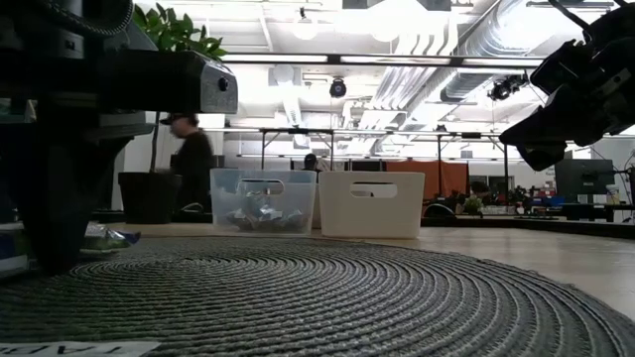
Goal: Pick and place Granola Bars by type
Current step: Put the blue granola bar into the white bin
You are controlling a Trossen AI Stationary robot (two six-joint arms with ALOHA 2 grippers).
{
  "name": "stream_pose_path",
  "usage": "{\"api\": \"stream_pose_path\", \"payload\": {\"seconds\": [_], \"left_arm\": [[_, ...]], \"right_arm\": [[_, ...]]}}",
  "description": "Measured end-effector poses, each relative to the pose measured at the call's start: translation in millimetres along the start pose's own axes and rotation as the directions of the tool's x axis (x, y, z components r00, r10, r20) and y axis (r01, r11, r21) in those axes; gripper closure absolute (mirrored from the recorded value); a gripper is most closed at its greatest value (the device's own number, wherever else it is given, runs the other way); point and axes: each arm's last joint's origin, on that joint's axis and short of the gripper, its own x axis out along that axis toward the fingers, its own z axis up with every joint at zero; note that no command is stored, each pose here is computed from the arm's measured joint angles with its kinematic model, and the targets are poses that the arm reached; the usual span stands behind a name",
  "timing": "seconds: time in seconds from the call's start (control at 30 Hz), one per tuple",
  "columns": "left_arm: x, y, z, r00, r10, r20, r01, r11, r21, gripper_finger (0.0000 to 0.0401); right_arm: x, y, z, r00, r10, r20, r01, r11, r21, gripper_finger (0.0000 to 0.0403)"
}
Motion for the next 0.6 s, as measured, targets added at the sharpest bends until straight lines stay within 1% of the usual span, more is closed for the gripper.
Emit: {"api": "stream_pose_path", "payload": {"seconds": [0.17,0.37,0.47,0.6], "left_arm": [[0.2,-0.5,-0.4,1.000,-0.008,0.001,0.008,1.000,0.015,0.0307],[-4.0,-1.4,-0.1,1.000,-0.003,-0.001,0.003,1.000,0.021,0.0316],[-13.8,-2.1,1.9,1.000,0.007,0.025,-0.007,0.999,0.032,0.0316],[-35.4,-3.9,7.6,0.997,-0.003,0.072,-0.001,0.998,0.055,0.0317]], "right_arm": [[0.0,0.0,0.0,1.000,0.000,0.000,0.000,1.000,0.000,0.0402],[0.0,0.0,-0.1,1.000,0.000,0.000,0.000,1.000,0.000,0.0402],[0.0,0.0,-0.1,1.000,0.000,0.000,0.000,1.000,0.000,0.0402],[0.0,0.0,0.1,1.000,0.000,0.000,0.000,1.000,0.000,0.0403]]}}
